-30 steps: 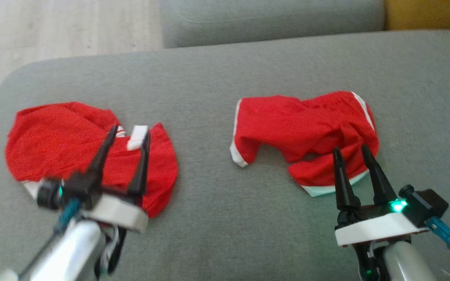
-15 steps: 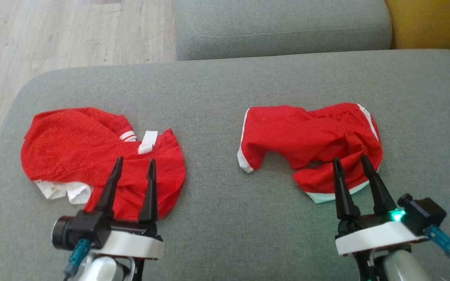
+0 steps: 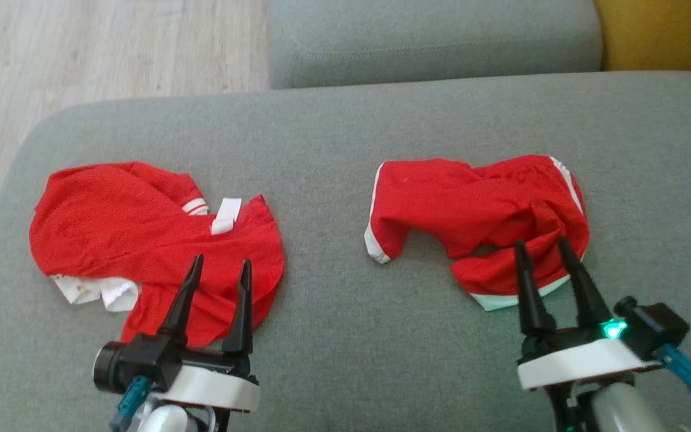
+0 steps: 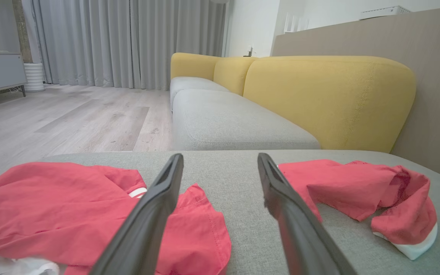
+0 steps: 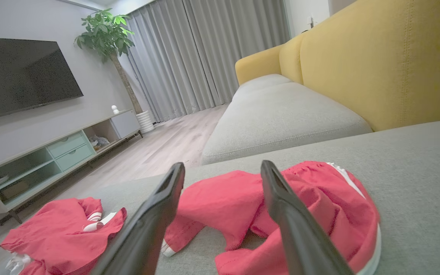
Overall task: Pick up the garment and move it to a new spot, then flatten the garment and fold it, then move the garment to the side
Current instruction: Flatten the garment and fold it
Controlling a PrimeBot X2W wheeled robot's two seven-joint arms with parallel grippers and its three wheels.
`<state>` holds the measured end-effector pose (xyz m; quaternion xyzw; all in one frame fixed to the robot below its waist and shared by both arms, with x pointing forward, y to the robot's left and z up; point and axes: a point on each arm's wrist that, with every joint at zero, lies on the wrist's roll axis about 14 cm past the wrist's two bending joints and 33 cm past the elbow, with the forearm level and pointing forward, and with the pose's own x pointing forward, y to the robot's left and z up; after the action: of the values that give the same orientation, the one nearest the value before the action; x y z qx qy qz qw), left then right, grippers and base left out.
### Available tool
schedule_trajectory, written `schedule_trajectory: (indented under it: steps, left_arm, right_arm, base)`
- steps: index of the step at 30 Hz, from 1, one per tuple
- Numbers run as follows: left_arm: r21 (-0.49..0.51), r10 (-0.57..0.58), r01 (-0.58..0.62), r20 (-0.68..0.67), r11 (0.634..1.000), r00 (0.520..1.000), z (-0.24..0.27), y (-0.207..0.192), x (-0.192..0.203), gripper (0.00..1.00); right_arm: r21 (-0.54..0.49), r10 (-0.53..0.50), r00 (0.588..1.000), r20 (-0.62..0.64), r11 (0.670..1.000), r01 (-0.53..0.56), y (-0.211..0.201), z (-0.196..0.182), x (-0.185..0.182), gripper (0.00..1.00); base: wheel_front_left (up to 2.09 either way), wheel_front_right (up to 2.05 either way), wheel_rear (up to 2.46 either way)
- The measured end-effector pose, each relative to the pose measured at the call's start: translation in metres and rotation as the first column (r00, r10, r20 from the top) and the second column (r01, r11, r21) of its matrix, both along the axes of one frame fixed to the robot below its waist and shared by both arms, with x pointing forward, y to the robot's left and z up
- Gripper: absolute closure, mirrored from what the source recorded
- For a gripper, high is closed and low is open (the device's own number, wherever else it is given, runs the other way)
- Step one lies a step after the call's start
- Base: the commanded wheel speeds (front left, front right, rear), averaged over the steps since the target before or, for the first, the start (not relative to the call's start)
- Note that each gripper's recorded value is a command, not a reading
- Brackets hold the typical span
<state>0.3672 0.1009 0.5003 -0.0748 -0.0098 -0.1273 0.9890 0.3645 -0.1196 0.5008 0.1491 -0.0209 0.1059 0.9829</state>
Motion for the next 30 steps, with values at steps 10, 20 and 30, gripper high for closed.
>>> schedule_trajectory:
  steps: [10, 20, 30]
  left_arm:
    - [0.01, -0.009, 0.01, -0.036, 1.0, 0.999, -0.016, 0.003, 0.018, 0.0]
    - [-0.006, 0.023, -0.023, -0.08, 1.0, 0.997, -0.033, 0.014, 0.036, 0.0]
    - [0.005, 0.052, -0.051, -0.091, 0.999, 0.995, -0.039, 0.025, 0.043, 0.0]
  right_arm:
    - [-0.046, -0.209, 0.977, -0.048, 0.977, 0.207, -0.069, -0.016, 0.06, 0.0]
    - [-0.015, -0.32, 0.874, -0.366, 0.941, 0.338, -0.095, -0.099, 0.118, 0.0]
    - [-0.092, -0.302, 0.825, -0.478, 0.951, 0.294, -0.081, -0.134, 0.128, 1.0]
  base:
    - [0.0, 0.0, 0.0]
    - [0.0, 0.0, 0.0]
    - [0.0, 0.0, 0.0]
